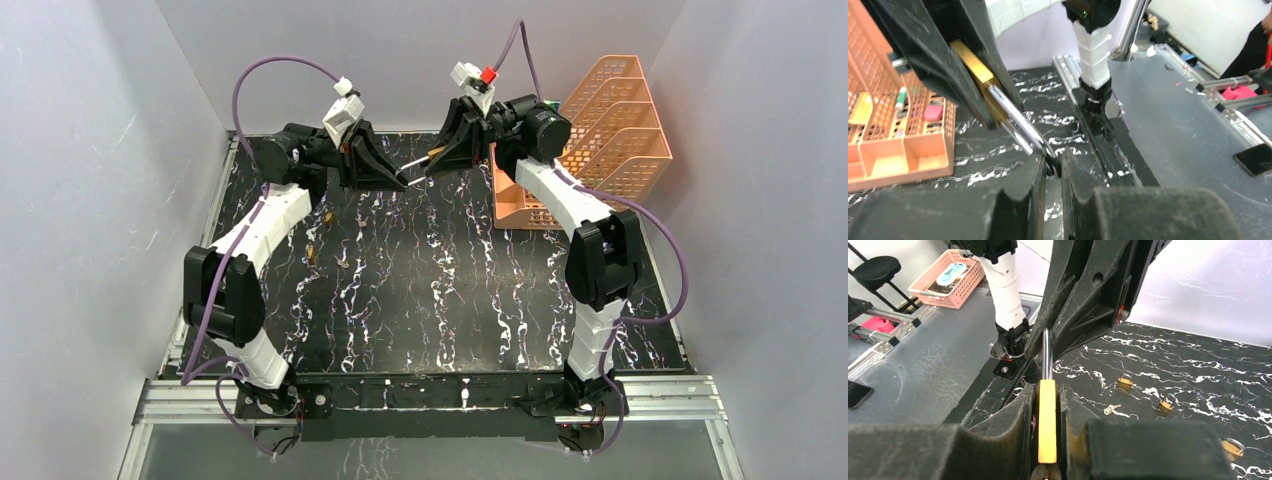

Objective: Lock with the key
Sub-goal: Lock the lock.

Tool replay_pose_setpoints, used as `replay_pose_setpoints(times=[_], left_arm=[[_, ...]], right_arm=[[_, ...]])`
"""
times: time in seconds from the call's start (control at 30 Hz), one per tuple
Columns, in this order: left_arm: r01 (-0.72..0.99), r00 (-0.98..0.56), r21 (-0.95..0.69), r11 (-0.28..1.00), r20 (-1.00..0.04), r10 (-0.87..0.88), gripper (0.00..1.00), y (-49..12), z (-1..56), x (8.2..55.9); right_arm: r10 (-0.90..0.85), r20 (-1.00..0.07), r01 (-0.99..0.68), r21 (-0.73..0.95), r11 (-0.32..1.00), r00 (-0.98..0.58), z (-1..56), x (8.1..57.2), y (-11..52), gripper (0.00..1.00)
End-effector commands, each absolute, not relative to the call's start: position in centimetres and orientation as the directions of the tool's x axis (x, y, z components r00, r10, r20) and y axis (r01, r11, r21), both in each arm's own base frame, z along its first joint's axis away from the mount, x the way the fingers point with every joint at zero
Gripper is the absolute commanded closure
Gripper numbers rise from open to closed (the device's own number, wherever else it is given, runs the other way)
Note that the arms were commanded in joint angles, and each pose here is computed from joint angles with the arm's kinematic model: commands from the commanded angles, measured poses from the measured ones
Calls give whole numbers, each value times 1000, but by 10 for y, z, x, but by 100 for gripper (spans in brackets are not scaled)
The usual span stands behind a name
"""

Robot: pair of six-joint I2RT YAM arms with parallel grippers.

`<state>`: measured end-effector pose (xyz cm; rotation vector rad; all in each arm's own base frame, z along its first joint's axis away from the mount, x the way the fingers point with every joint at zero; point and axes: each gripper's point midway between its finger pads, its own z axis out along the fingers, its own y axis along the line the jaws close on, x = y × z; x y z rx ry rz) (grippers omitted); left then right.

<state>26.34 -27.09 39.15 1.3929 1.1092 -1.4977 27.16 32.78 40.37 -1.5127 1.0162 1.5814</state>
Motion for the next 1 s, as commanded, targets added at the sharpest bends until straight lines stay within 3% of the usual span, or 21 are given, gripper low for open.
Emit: replay_pose_setpoints(times=[0.0, 0.37, 0.53, 0.7, 0.97], left_arm=[[927, -91, 6, -376, -967, -239, 100, -333, 443, 240], [922, -81, 21, -386, -966, -246, 100, -331, 446, 237], [941, -62, 23, -338, -969, -239, 100, -313, 446, 245], [981, -67, -16, -195, -964, -257, 100, -277, 442, 271], [973, -21, -114, 199, -908, -419, 100, -239, 453, 334]], right_arm=[[210, -976, -834, -76, -547, -49, 432, 207, 383, 100], [203, -978, -832, -78, -549, -42, 433, 210, 382, 100], [210, -975, -870, -42, -491, -71, 438, 227, 369, 100], [218, -974, -925, -26, -380, -62, 440, 245, 360, 100], [269, -963, -999, 9, -40, -19, 439, 277, 355, 100]])
